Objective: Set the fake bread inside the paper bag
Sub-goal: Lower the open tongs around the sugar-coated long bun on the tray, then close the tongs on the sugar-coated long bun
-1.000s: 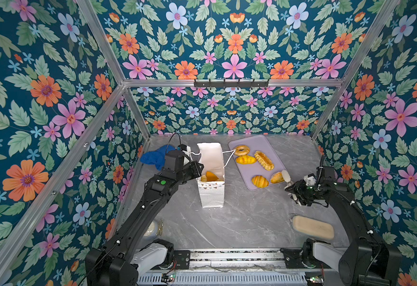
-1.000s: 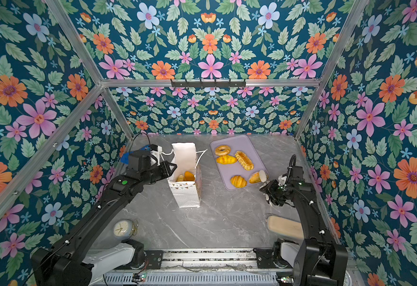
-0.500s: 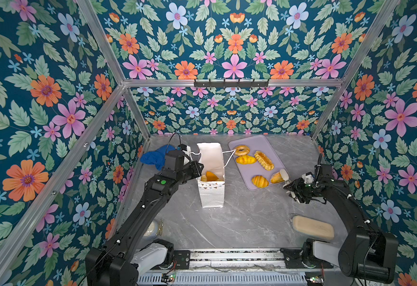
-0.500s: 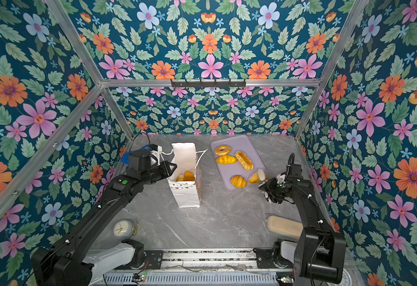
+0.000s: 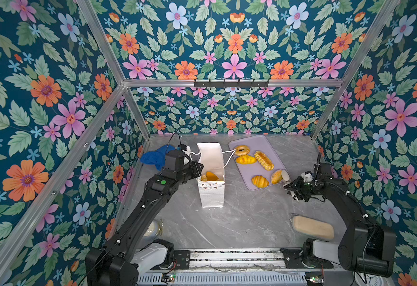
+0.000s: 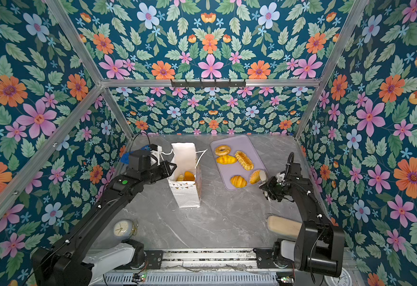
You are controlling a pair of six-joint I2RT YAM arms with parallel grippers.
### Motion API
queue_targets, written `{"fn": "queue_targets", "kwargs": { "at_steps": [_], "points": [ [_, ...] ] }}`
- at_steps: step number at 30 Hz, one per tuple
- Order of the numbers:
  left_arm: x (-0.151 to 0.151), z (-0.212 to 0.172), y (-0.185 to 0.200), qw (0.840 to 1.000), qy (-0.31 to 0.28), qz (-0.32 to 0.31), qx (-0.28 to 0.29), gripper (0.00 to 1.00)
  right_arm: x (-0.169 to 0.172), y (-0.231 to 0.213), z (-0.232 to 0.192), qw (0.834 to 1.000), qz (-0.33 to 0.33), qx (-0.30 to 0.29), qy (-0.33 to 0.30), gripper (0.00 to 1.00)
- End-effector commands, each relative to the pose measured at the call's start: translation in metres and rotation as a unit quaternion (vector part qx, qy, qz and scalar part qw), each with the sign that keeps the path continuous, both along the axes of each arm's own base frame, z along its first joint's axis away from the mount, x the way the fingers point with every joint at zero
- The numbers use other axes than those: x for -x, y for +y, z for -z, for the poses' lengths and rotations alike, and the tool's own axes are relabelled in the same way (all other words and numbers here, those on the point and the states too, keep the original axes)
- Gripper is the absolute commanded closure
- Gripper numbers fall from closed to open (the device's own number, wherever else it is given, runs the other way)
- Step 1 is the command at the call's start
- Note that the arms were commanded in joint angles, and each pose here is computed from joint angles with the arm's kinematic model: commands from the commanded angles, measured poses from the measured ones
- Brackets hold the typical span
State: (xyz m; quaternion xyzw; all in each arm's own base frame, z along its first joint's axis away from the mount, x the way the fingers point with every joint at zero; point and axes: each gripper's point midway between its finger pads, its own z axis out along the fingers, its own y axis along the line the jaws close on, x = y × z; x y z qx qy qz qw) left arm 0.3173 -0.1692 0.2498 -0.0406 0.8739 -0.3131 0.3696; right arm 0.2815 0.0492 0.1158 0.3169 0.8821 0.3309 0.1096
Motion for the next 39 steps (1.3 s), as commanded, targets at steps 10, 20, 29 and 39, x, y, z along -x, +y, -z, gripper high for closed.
{"fn": "queue_targets", "kwargs": {
  "at_steps": [10,20,29,39],
  "points": [
    [0.001,-0.002,0.005,1.000,-0.004,-0.008,-0.009,0.83,-0.004,0.003,-0.009,1.000,-0.002,-0.007,-0.024,0.78],
    [0.001,-0.003,0.006,1.000,-0.005,-0.009,-0.009,0.83,-0.011,0.005,-0.010,0.999,-0.010,-0.019,-0.029,0.80],
    [0.001,-0.005,0.006,1.000,-0.006,-0.011,-0.011,0.83,-0.011,0.007,-0.025,0.998,-0.015,-0.018,-0.053,0.81],
    [0.000,-0.007,0.006,1.000,-0.007,-0.012,-0.011,0.83,-0.007,0.014,-0.039,0.995,-0.036,-0.031,-0.085,0.83]
  ]
}}
